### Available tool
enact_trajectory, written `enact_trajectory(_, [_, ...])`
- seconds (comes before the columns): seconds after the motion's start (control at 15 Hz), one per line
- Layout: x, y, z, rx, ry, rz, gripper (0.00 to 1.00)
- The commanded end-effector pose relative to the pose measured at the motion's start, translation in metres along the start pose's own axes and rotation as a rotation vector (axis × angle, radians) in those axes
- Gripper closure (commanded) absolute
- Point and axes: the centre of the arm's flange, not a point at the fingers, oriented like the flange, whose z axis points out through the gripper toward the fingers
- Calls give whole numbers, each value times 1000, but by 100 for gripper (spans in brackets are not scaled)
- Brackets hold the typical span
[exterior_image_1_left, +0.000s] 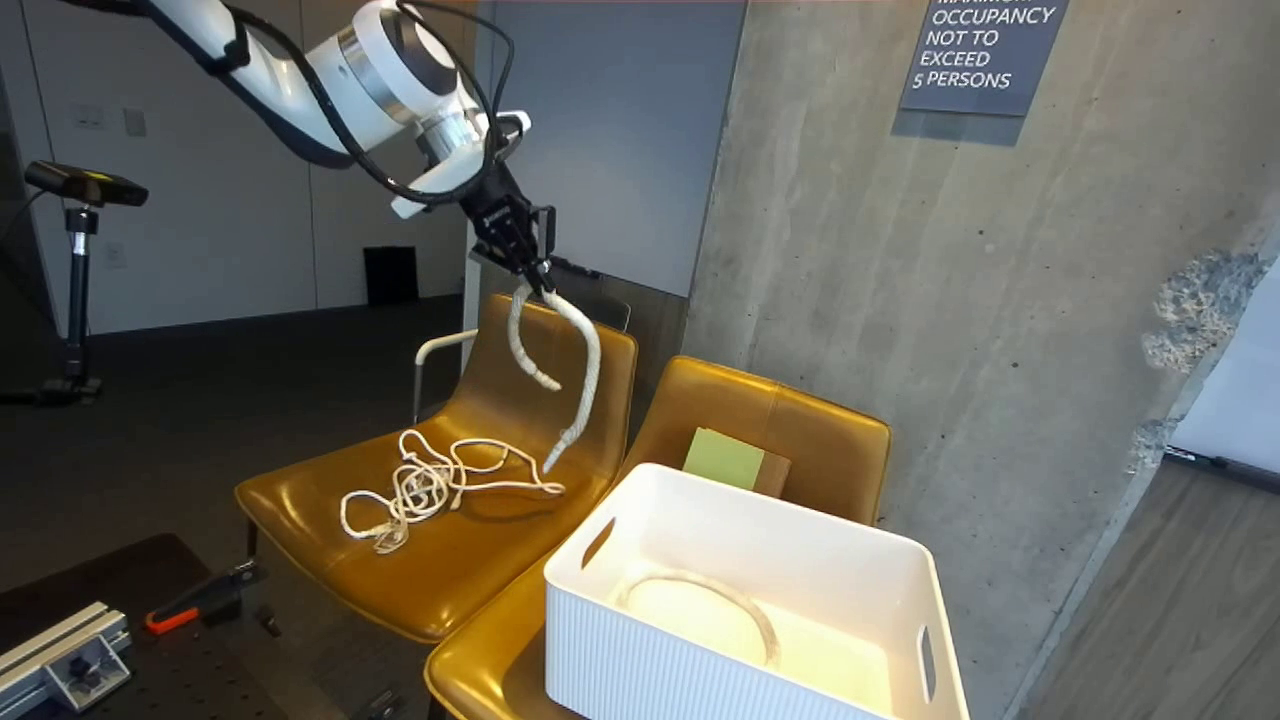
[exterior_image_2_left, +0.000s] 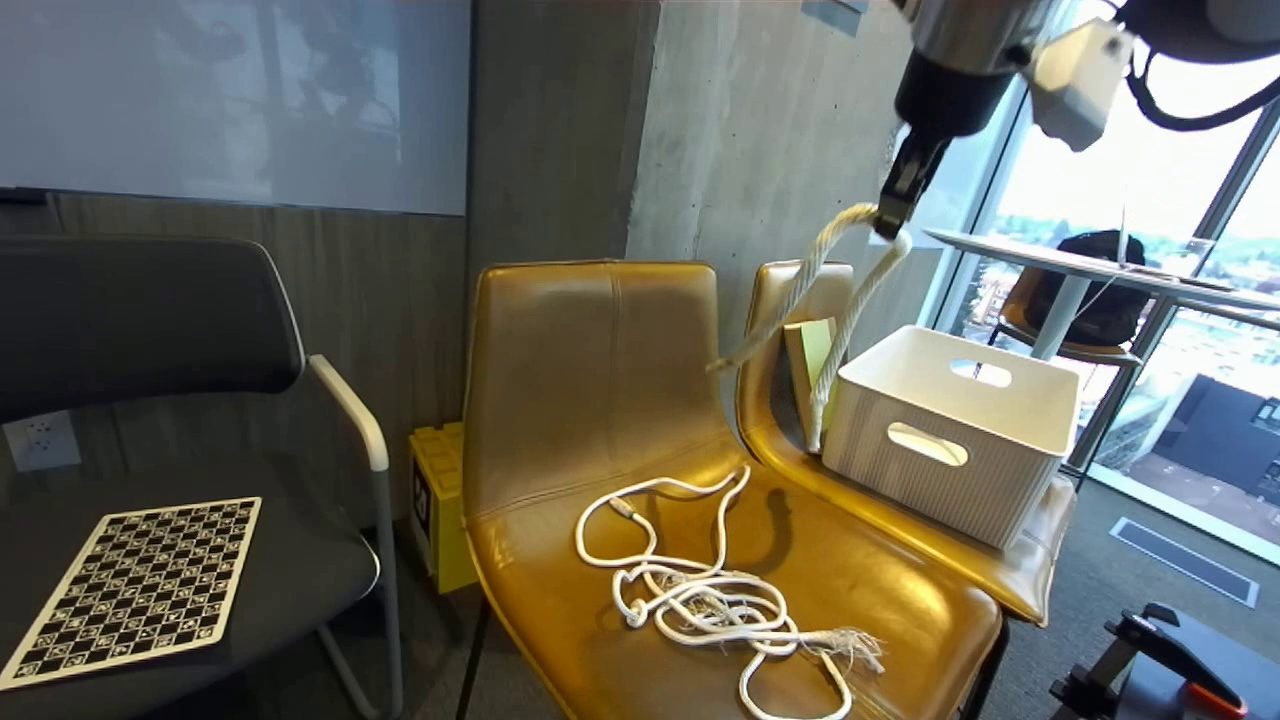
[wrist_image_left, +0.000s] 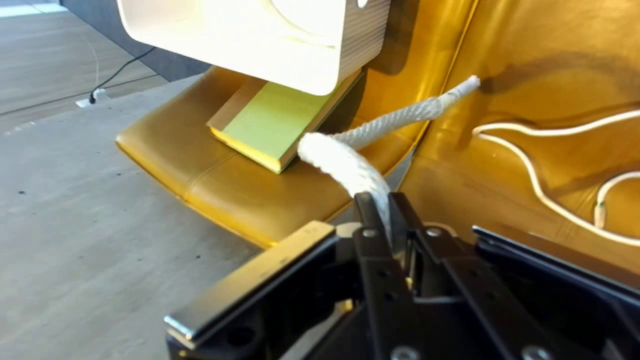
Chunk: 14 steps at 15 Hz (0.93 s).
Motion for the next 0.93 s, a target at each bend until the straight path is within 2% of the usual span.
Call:
enact_trajectory(0.0, [-8, 85, -57, 42, 15, 199, 97])
enact_trajectory(0.2, [-22, 170, -85, 129, 7, 357, 97])
enact_trajectory(0.4, [-39, 256, -92, 182, 11, 450, 97])
enact_trajectory(0.6, [-61, 337, -75, 197, -1, 534, 97])
enact_trajectory(0.87, [-83, 421, -21, 225, -20, 593, 97])
